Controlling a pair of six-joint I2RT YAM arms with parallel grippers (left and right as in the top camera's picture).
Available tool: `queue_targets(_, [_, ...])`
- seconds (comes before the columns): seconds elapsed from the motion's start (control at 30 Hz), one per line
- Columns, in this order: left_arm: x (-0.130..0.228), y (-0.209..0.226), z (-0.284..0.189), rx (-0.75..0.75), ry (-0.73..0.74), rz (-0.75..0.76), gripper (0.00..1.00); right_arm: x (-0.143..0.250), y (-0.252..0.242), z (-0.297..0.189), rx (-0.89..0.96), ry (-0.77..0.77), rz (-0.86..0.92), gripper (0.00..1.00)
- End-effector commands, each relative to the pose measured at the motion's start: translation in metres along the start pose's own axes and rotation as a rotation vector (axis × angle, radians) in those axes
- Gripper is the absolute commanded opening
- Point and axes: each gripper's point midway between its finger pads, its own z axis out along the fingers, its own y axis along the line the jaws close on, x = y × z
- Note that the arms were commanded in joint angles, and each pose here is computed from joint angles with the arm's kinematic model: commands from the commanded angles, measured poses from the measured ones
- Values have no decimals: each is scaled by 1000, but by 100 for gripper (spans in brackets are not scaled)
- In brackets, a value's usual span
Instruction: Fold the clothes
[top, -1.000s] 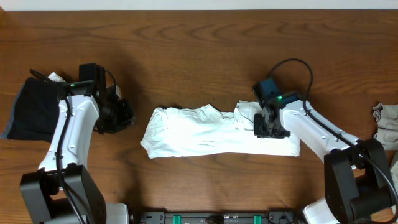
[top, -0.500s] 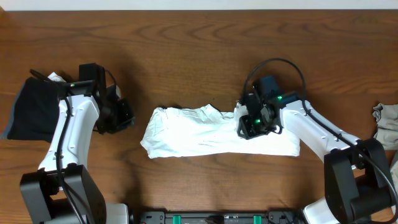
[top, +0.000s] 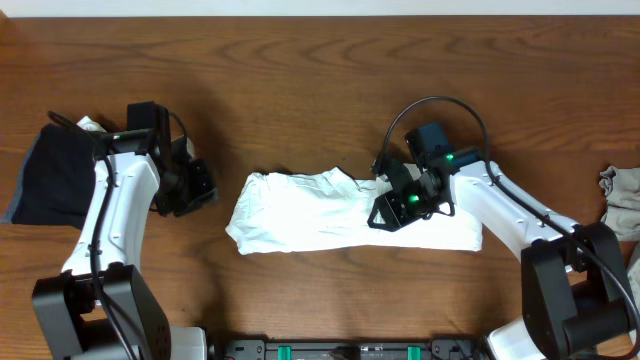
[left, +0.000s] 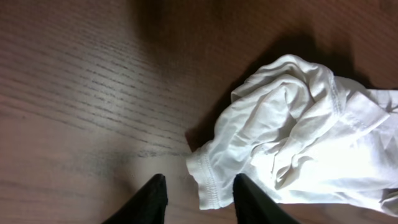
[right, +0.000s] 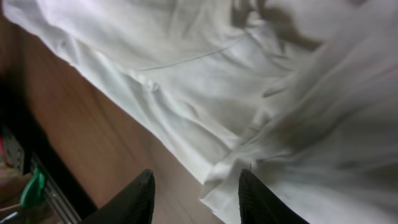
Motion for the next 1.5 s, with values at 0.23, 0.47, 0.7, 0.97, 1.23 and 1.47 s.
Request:
queue_targets(0.23, [8,-36,-1,161,20,177,64,-36,-14,-61,215,-206,35,47])
queue_targets(0.47, [17,-57,17,159,57,271,72,-34,-11,-85,226,-262,43,51])
queue_targets(0.7, [16,-54,52,129,136,276,73,-22,-18,-84,267,-217,72,52])
queue_targets(0.97, [20,-39,90,77,238,245,74,-21,-20,-84,273,-212,74,51])
queue_targets(1.23, [31,-53,99,178,299,282,74,-21,-20,-84,273,-213,74,52])
queue_targets(1.47, [36,-65,95,259,313,300,74,-20,-20,-84,276,-209,77,52])
